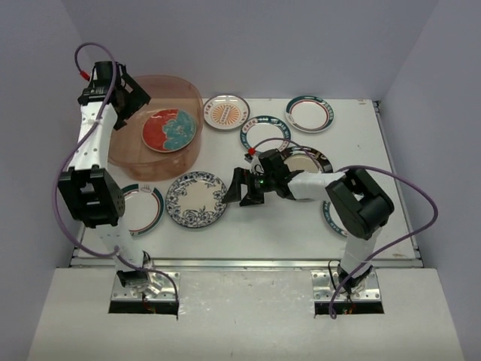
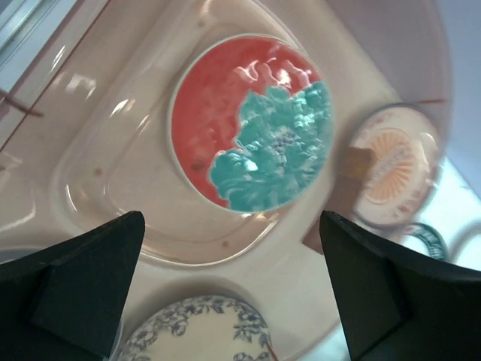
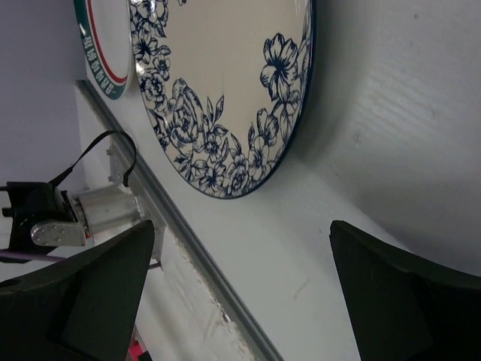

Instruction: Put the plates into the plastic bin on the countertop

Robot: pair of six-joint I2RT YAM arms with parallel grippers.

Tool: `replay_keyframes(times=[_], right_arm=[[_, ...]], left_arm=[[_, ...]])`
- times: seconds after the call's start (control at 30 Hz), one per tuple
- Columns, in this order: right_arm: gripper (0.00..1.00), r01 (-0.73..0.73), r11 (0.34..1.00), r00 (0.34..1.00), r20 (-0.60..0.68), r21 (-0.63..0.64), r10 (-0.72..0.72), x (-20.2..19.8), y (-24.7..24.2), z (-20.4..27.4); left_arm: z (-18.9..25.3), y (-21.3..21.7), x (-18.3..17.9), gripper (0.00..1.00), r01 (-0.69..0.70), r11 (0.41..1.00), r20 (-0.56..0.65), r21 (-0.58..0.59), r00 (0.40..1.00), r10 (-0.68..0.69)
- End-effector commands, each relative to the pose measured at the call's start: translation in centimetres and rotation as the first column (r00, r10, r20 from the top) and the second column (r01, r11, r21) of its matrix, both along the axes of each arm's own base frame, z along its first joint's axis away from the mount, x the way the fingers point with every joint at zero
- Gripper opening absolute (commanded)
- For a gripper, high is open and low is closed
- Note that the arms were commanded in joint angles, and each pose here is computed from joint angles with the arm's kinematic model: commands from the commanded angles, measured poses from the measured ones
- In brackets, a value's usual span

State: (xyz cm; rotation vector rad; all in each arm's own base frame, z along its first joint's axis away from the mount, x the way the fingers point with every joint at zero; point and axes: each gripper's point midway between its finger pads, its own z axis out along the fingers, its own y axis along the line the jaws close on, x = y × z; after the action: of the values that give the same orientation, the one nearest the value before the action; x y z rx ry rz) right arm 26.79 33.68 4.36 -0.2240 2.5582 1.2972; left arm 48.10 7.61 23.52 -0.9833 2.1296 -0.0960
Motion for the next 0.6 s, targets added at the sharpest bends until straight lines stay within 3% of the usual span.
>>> replay_keyframes(times=[0.0,0.13,0.23,0.4,0.57], right_arm=[[0.89,0.030,0.999,1.000,0.008,0.041,-0.030,3.1,3.2,-0.6],[0.62,0.070,0.997,0.997,-0.039,0.013,-0.069,3.3,3.2,-3.4],[0.49,0.086,0.996,0.994,-0.067,0.012,-0.086,3.4,3.3,-4.7],[0.25,0.129,0.991,0.989,-0.078,0.034,-0.126,3.1,2.9,-5.9],[0.00,0.158,0.975,0.986,-0.077,0.153,-0.147,3.5,3.4,-4.7]], left_arm=[[13.8,-4.3,-7.3,1.00,0.164,0.982,0.449,0.093,0.874,-0.188],[12.8,-4.7,-12.2,1.00,0.153,0.980,0.475,0.128,0.858,-0.196],[13.1,-5.8,-15.0,1.00,0.193,0.968,0.514,0.161,0.821,-0.249],[10.2,-6.3,-16.3,1.00,0.234,0.956,0.462,0.179,0.838,-0.291],[6.9,-7.5,-16.2,1.00,0.315,0.936,0.425,0.157,0.834,-0.352]])
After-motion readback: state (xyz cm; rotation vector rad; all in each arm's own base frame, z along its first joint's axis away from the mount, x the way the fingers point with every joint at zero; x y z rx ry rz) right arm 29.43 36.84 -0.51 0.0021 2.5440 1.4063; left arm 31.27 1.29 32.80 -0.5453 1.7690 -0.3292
